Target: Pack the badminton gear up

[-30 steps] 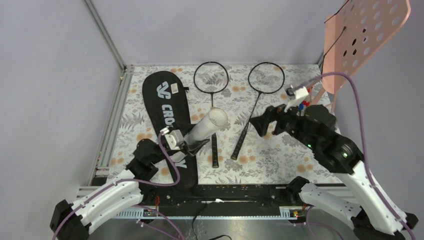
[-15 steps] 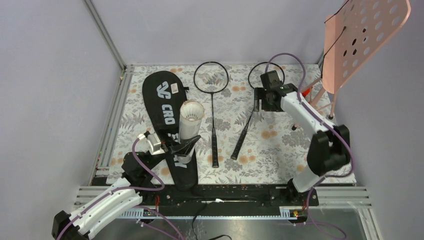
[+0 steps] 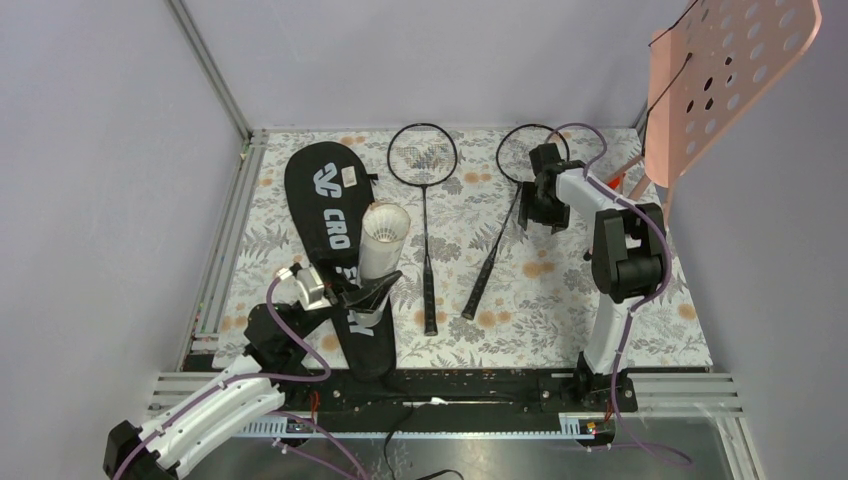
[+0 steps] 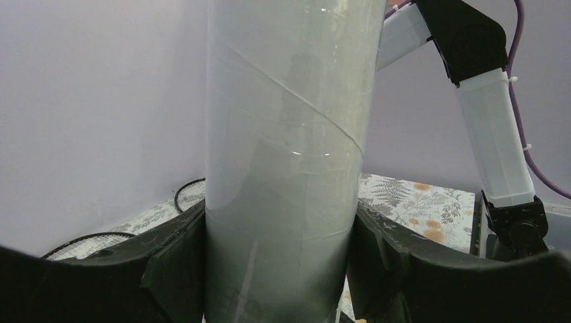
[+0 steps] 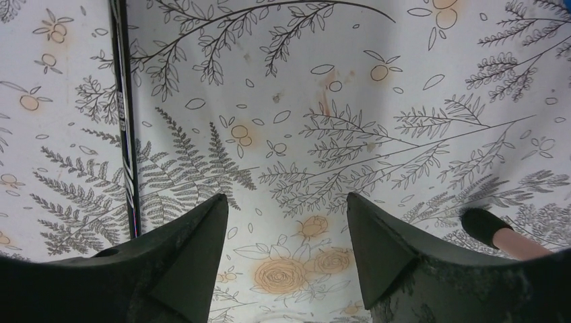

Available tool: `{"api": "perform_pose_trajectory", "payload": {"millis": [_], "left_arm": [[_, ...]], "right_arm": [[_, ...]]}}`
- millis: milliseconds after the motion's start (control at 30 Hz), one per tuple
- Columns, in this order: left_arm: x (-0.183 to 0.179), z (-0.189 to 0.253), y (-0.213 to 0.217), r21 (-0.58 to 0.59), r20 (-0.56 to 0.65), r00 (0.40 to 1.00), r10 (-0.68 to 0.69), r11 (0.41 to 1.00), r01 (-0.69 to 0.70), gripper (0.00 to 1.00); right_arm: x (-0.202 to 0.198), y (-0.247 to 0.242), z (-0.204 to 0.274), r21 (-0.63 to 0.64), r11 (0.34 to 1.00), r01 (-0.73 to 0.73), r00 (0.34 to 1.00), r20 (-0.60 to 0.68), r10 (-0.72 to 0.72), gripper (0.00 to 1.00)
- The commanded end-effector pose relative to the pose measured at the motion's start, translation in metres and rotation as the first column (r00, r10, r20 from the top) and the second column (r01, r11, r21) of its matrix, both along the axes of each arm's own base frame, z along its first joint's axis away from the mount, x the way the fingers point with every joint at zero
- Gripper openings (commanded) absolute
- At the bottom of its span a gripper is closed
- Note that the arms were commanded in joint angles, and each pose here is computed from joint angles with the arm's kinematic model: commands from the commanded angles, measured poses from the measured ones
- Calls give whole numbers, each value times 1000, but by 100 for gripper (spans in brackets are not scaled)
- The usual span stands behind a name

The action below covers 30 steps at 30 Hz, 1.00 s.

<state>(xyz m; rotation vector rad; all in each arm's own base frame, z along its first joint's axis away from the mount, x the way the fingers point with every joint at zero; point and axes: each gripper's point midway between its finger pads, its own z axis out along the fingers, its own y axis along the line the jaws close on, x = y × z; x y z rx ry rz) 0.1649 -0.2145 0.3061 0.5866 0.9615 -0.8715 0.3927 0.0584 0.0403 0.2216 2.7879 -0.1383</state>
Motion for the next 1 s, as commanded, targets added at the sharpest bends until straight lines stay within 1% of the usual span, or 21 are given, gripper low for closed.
{"api": "perform_pose_trajectory", "payload": {"millis": [0, 100, 133, 300, 467, 600, 633, 667, 833, 900, 967], "left_arm": [[-6, 22, 3, -41, 77, 997, -1, 999, 4, 63], [-4, 20, 2, -31, 72, 997, 3, 1000, 0, 63], [-4, 20, 3, -31, 71, 997, 5, 1000, -3, 63], [-5, 19, 5, -31, 79, 997, 10, 999, -7, 63], [-5, 18, 6, -24, 83, 996, 19, 1000, -17, 63], [-2, 16, 6, -18, 77, 997, 30, 999, -29, 63], [-2, 16, 7, -18, 76, 997, 33, 999, -32, 63], [-3, 16, 6, -17, 76, 997, 30, 999, -29, 63], [-1, 15, 7, -14, 75, 996, 38, 999, -37, 63], [1, 15, 8, -11, 72, 996, 49, 999, -49, 63], [1, 16, 9, -5, 74, 996, 57, 998, -57, 63]], "right_arm": [[13, 14, 1, 113, 993, 34, 999, 19, -36, 72], [16, 16, -3, 132, 991, 31, 999, 7, -32, 65], [17, 16, -4, 140, 990, 31, 999, 1, -32, 66], [22, 14, -3, 155, 987, 38, 999, 6, -39, 71], [26, 17, -1, 184, 982, 43, 999, 25, -48, 85], [23, 18, -2, 216, 976, 35, 999, 29, -42, 86], [22, 20, -2, 243, 969, 35, 999, 22, -42, 95], [20, 21, -3, 264, 964, 37, 999, 13, -42, 99], [25, 18, -3, 311, 949, 60, 996, 39, -76, 100], [28, 21, -1, 348, 938, 15, 999, 43, -32, 100], [25, 26, 1, 395, 915, -76, 997, 43, 64, 100]]}}
